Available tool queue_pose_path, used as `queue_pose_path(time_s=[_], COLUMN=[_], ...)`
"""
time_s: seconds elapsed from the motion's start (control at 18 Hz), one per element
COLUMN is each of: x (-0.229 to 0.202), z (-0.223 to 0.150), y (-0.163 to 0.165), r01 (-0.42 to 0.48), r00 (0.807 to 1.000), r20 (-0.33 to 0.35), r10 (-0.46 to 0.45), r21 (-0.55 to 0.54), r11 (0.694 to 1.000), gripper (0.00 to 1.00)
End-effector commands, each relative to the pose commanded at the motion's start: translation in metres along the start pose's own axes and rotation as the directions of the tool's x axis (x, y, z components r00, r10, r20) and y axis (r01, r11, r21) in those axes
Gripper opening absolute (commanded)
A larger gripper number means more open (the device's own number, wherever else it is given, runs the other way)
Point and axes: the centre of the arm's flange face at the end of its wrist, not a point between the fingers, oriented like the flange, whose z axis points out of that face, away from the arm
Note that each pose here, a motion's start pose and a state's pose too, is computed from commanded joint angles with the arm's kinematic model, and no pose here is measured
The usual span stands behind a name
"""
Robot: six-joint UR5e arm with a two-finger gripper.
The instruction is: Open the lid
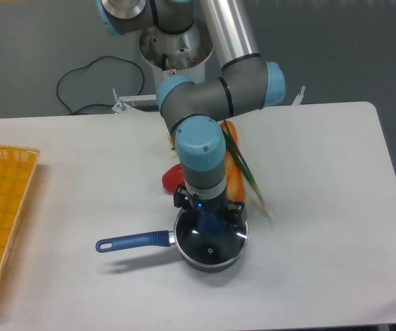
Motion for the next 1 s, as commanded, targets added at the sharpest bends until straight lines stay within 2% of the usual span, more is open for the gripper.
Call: queue_pose_path(time_s=[0.39, 0.72, 1.0], x=[-0.0006, -0.0014, -0.0025], z=[0.0047, 0.006, 0.004], y=[-0.0015, 0.0023, 0.0027], r01=[0.0, 0.003, 0.005], r00=[1.0, 1.0, 1.0], r20=[-0.006, -0.017, -0.021], r10=[0.0, -0.003, -0.004], r21=[-0.003, -0.002, 0.007], r11=[1.0, 1.0, 1.0], gripper=[1.0, 0.96, 0.82])
